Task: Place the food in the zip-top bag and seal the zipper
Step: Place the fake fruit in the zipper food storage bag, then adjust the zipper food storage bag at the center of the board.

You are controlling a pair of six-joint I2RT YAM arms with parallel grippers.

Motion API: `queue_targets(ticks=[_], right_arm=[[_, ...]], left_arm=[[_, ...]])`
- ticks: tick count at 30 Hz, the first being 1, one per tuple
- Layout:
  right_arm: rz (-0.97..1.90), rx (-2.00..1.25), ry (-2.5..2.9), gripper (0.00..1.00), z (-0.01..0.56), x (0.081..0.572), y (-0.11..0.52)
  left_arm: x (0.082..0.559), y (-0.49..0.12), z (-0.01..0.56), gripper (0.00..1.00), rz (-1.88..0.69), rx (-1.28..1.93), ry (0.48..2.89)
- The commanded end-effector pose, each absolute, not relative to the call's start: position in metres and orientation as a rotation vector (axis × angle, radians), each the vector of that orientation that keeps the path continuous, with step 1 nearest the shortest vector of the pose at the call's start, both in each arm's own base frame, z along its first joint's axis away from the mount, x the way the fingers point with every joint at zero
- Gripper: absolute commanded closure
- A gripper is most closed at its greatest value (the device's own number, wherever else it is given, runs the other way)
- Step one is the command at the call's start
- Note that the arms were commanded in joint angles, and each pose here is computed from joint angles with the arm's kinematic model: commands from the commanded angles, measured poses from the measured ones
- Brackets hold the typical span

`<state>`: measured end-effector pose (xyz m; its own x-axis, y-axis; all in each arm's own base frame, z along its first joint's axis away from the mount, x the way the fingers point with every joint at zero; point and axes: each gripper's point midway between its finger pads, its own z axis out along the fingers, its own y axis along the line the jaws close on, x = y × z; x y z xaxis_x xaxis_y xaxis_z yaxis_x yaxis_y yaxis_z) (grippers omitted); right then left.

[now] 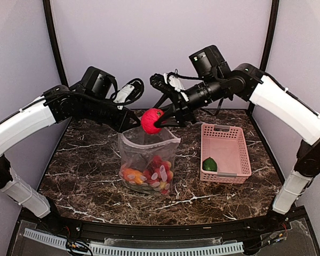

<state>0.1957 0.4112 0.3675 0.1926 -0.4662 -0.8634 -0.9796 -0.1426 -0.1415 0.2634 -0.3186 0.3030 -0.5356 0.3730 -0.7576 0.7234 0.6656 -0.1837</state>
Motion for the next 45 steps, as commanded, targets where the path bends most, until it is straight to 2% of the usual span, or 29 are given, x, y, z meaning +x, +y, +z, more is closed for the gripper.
queue_targets(ticks=[1,10,17,21,26,30,36,42,45], right_arm=[[0.820,-1.731,1.354,0.56,0.359,0.199,0.424],[0.785,-1.745,1.346,0.35,0.362,0.191,0.431],[0.792,-1.738,1.341,0.34,0.374,0.185,0.430],[0.840,-1.801,1.316,0.37,0.368,0.168,0.429],[0.803,-1.982,1.295,0.39,0.329,0.135,0.429],[0.690,-2.062,1.338,0.40,0.301,0.128,0.435],[0.548,-2.030,1.415,0.54,0.292,0.149,0.445],[0.361,-1.937,1.331,0.87,0.329,0.177,0.445],[0.262,-1.893,1.258,0.95,0.347,0.189,0.437]], left_arm=[[0.258,-0.310,0.316,0.99,-0.658,0.819,2.138],[0.257,-0.308,0.312,0.99,-0.647,0.821,2.134],[0.258,-0.308,0.310,0.99,-0.644,0.826,2.132],[0.259,-0.308,0.309,0.99,-0.638,0.827,2.129],[0.257,-0.308,0.307,0.99,-0.644,0.828,2.130],[0.257,-0.305,0.307,0.99,-0.632,0.826,2.125],[0.257,-0.304,0.308,0.99,-0.625,0.828,2.119],[0.263,-0.293,0.325,0.99,-0.563,0.784,2.076],[0.265,-0.281,0.347,0.99,-0.525,0.729,2.008]])
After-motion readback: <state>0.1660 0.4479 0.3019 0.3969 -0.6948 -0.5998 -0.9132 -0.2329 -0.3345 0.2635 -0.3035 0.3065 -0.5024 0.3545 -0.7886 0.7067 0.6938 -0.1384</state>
